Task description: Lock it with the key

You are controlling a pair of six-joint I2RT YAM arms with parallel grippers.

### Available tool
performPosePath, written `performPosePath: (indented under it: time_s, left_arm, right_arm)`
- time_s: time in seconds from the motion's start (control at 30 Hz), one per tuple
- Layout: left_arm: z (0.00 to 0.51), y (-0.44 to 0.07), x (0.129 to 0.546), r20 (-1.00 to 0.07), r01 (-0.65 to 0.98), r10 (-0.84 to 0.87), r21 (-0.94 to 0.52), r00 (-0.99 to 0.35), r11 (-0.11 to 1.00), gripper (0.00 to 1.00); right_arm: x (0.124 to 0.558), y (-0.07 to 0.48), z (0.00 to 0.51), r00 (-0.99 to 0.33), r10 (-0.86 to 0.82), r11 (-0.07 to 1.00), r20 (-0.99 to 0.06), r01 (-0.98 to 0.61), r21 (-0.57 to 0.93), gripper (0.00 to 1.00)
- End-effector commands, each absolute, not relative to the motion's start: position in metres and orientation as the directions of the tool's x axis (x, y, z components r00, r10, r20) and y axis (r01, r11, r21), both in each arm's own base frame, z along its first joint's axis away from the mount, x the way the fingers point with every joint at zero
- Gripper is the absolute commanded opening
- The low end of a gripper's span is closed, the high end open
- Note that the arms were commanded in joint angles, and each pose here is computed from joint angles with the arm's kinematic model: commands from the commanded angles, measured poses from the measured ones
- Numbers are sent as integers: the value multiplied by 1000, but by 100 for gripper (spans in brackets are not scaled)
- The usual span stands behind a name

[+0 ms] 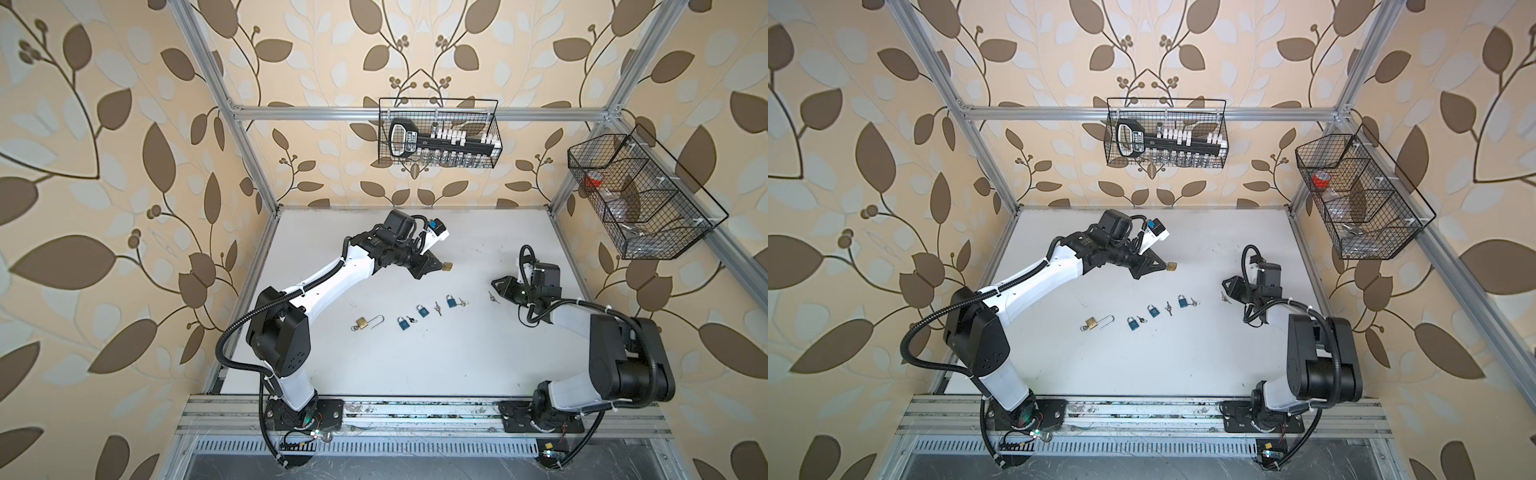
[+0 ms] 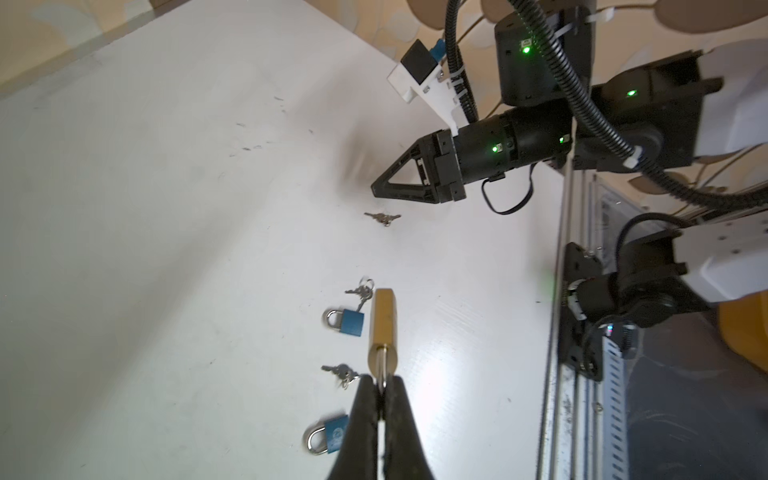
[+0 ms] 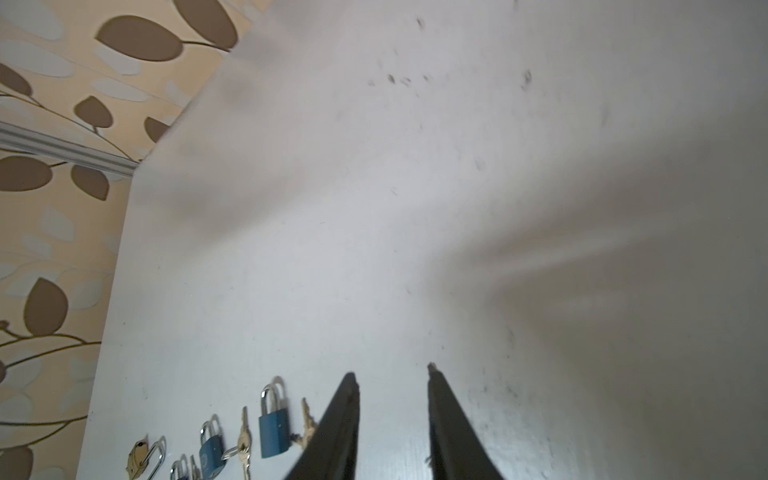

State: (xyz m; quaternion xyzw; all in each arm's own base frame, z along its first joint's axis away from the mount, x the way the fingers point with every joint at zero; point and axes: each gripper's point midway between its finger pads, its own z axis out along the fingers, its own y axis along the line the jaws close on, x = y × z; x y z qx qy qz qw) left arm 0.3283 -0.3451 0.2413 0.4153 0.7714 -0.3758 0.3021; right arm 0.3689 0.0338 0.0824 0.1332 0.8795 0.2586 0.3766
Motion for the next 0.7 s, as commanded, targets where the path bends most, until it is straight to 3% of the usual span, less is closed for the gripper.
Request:
performPosePath:
  time_s: [0.0,0.13,0.23,0.43,0.67]
  left_arm:
    - [295,-347,310,-854,907,307,-389,-420,159,0]
    - [316,-348,291,-873,901,264,-433,-410,-33,0]
    - [322,-349,280,-880,891,255,-439,-401,-115,0]
    - [328,-349,266,-884,873,257,-443,-389,-202,0]
    - [323,-357,250,-890,878,289,-421,-352,-229,0]
  right_arm:
    - [366,65,163,-558,354,808,-751,-222,546,41]
    - [327,111,247,-388,254,708,-886,-550,444,67]
    - [296,137,283,-327,206,592,-922,-709,384,74]
    - [267,181,293,-344,95,413,-934,-840,352,77]
    - [263,197,307,-336,91,326,-937,-879,347,77]
